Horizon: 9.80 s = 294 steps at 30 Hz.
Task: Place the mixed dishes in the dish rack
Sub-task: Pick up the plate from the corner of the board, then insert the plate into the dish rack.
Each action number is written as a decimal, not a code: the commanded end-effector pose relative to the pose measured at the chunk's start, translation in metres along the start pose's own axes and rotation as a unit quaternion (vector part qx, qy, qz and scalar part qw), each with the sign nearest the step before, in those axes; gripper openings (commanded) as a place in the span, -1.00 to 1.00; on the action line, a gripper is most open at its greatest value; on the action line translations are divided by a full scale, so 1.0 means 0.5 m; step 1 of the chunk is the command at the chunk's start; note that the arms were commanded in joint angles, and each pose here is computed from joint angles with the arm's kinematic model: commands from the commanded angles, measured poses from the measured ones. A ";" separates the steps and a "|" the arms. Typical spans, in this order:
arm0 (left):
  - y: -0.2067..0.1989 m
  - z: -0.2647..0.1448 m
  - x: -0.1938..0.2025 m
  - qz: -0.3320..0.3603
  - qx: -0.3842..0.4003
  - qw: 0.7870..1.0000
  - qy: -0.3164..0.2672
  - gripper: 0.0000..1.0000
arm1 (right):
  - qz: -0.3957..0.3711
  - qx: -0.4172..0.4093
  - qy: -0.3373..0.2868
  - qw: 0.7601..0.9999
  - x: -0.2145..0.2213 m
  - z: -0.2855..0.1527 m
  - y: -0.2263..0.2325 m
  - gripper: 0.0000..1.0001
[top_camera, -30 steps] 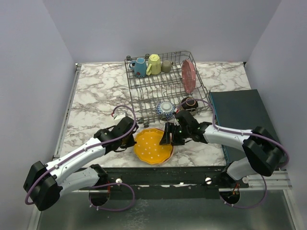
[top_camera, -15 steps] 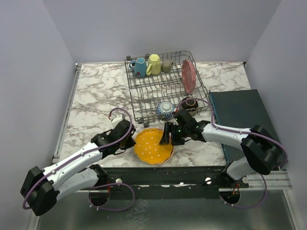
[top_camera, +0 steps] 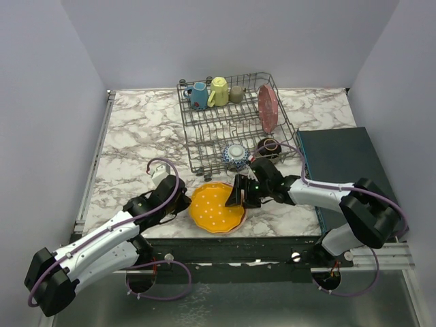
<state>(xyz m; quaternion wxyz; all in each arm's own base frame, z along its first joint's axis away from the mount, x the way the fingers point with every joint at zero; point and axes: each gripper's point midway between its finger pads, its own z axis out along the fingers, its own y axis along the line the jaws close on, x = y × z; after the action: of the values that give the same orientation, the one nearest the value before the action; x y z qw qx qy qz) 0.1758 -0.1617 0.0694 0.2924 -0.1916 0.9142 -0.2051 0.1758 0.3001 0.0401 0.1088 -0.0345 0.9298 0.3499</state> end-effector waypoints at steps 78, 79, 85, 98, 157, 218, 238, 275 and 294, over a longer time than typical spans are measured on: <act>-0.124 -0.108 -0.112 0.165 0.042 0.985 -0.031 0.40 | -0.131 -0.047 -0.213 0.967 -0.121 -0.319 0.200 -0.99; -0.128 -0.111 -0.116 0.172 0.045 0.984 -0.034 0.41 | -0.137 -0.045 -0.219 0.965 -0.127 -0.329 0.206 -0.99; -0.144 -0.130 -0.125 0.194 0.068 0.978 -0.043 0.49 | -0.166 -0.003 -0.263 0.950 -0.182 -0.387 0.229 -0.99; -0.141 -0.147 -0.113 0.206 0.105 0.972 -0.048 0.93 | -0.239 0.110 -0.326 0.908 -0.330 -0.449 0.283 -1.00; -0.123 -0.149 -0.136 0.192 0.092 0.974 -0.079 0.98 | -0.251 0.355 -0.393 0.810 -0.819 -0.302 0.039 -0.99; -0.118 -0.154 -0.146 0.181 0.091 0.975 -0.087 0.97 | -0.211 0.386 -0.343 0.830 -0.790 -0.163 -0.039 -0.99; -0.118 -0.154 -0.148 0.178 0.092 0.976 -0.087 0.98 | -0.148 0.396 -0.332 0.843 -0.762 -0.128 -0.055 -0.99; -0.115 -0.148 -0.146 0.176 0.087 0.977 -0.082 0.98 | -0.217 0.367 -0.282 0.860 -0.683 -0.045 -0.067 -0.96; -0.114 -0.146 -0.146 0.177 0.084 0.977 -0.081 0.98 | -0.211 0.370 -0.322 0.845 -0.708 -0.107 -0.030 0.07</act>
<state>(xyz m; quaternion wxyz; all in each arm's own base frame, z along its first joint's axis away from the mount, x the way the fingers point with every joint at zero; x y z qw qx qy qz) 0.1982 -0.1583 0.1873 0.4117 -0.0131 0.8856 -0.2146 0.5143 0.2470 0.1298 0.4604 -0.0843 0.8808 -0.0720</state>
